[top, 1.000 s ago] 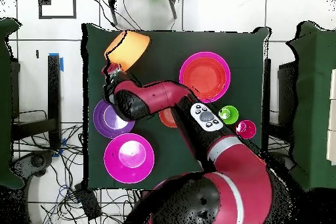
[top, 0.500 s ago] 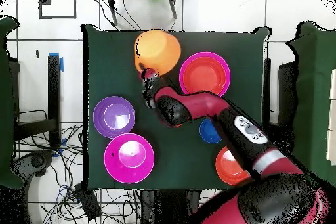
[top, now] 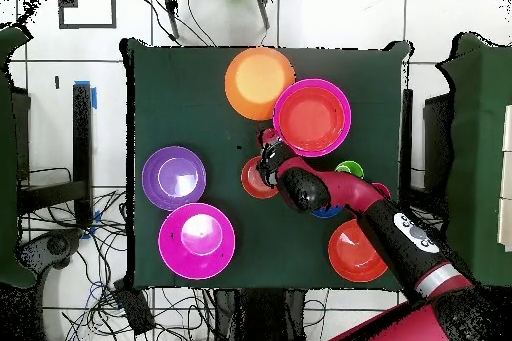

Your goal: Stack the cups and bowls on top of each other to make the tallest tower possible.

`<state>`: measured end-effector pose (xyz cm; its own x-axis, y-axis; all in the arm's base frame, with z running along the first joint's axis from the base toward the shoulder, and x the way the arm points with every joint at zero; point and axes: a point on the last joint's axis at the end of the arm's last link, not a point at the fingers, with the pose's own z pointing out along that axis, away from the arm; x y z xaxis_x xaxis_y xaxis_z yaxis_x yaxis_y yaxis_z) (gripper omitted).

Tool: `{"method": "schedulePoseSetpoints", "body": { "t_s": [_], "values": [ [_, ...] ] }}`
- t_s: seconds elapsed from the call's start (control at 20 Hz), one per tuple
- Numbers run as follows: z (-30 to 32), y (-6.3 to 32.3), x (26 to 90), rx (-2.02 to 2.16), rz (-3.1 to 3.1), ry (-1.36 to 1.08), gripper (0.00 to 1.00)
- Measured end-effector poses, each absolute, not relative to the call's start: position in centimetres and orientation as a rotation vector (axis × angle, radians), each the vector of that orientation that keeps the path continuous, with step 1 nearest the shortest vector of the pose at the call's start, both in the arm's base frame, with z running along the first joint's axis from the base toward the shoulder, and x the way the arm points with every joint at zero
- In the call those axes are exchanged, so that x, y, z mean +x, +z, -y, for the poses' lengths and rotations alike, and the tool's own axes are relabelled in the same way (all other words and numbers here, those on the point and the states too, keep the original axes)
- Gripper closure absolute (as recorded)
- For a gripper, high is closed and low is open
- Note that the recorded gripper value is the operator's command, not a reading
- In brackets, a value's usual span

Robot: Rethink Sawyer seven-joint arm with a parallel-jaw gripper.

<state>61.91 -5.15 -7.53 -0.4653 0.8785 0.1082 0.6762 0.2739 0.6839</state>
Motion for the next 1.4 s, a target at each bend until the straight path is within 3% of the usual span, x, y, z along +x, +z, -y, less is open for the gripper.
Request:
{"method": "schedulePoseSetpoints", "body": {
  "t_s": [0.9, 1.4],
  "values": [
    [-1.1, -7.6, 57.4, 1.678, -2.511, 1.136, 0.0],
    [-5.9, -4.5, 54.6, 1.416, -2.665, 1.097, 0.0]
  ]
}}
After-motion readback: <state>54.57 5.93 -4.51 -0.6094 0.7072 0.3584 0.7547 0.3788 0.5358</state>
